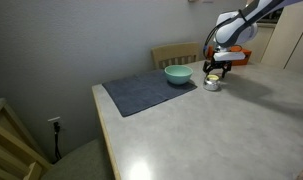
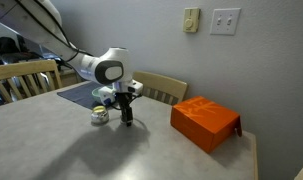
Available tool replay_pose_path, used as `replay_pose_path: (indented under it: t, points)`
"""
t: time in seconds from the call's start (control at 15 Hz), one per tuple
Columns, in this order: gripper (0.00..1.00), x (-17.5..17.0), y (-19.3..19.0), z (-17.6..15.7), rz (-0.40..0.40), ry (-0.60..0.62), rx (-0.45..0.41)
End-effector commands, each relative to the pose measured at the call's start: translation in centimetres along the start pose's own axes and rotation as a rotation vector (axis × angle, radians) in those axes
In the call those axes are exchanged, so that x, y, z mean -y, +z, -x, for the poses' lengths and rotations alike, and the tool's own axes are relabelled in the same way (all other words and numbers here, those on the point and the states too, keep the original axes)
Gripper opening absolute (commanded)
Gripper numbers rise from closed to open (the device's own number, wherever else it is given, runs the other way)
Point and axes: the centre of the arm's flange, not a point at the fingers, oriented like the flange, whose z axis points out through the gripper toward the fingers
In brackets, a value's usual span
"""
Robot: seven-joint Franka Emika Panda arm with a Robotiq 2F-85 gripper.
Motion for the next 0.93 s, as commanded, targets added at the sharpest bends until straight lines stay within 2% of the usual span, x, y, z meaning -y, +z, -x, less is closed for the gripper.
replay_pose_path:
  t: [0.0,0.47,0.6,0.73,0.87]
  points:
    - [1.00,-0.11,1.11,-0.78,-0.016,0.005,-0.024]
    - [1.00,0.54,2.00,-1.33,-0.076,0.000,-0.074]
    - [0.90,0.69,1.94,-1.31,-0.077,0.006,-0.050]
    - [1.00,0.76,1.81,-1.29,-0.072,0.011,-0.037]
    - [1.00,0.62,1.61,-1.13,-0.064,0.030,-0.020]
